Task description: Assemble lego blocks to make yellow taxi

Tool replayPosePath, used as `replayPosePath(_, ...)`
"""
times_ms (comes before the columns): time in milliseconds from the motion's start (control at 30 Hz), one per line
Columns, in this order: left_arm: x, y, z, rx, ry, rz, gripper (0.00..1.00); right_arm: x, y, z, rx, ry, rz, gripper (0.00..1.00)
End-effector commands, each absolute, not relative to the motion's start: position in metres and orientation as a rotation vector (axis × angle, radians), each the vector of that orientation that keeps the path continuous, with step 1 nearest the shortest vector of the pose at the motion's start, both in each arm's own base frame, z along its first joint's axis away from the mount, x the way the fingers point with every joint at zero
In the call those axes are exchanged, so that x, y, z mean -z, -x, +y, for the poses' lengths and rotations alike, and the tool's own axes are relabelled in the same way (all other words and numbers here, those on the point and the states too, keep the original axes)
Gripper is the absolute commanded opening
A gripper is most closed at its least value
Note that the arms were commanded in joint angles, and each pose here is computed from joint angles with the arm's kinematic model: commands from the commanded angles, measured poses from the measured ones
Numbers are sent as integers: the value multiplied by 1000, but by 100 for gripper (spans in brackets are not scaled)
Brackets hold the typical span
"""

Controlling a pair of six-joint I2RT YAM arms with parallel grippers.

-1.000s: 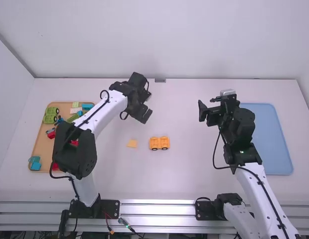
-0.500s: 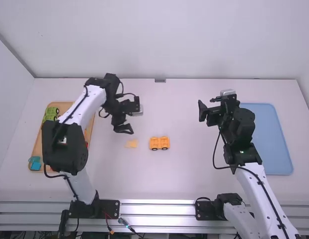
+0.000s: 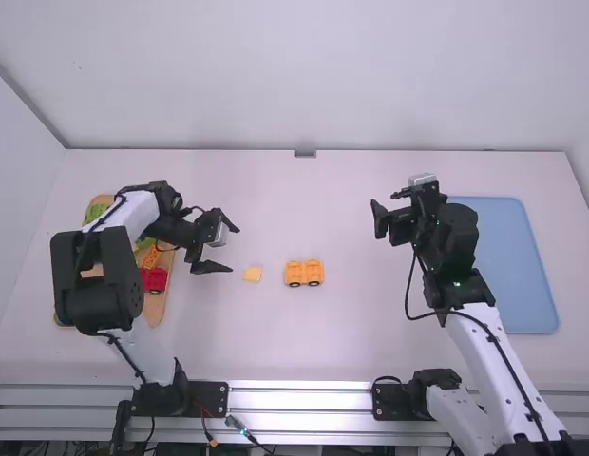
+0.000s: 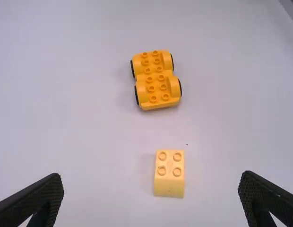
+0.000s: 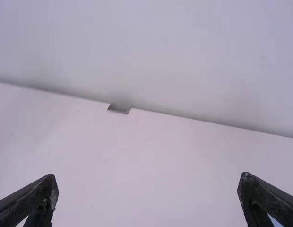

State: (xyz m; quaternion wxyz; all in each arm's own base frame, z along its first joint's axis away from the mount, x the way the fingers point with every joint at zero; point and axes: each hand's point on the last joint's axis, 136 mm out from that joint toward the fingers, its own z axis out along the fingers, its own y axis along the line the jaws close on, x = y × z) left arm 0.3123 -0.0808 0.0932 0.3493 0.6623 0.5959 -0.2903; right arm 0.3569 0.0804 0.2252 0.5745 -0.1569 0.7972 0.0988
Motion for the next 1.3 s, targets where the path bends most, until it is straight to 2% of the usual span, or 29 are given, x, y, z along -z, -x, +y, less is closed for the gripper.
replayPosePath(0, -101, -305, -89, 765, -1670, 1460, 99, -223, -354, 105, -295, 577, 1821, 99)
replayPosePath(167, -94, -299, -94, 787, -1647, 1451, 99, -201, -345, 132, -384, 830, 1767, 99)
replayPosePath(367, -77, -289, -102, 797, -1672, 1438, 99, -170, -317, 164, -553, 1161, 1636, 99)
replayPosePath(600, -60, -290, -104, 743, -1674, 1413, 99, -138, -314, 171, -623, 1262, 1612, 99)
replayPosePath(867, -43, -312, -114, 771, -1525, 1507, 99, -121, -301, 183, -725, 1365, 1502, 99)
replayPosePath(1267, -11, -298, -136, 862, -1623, 1539, 99, -118, -296, 183, -764, 1362, 1519, 99)
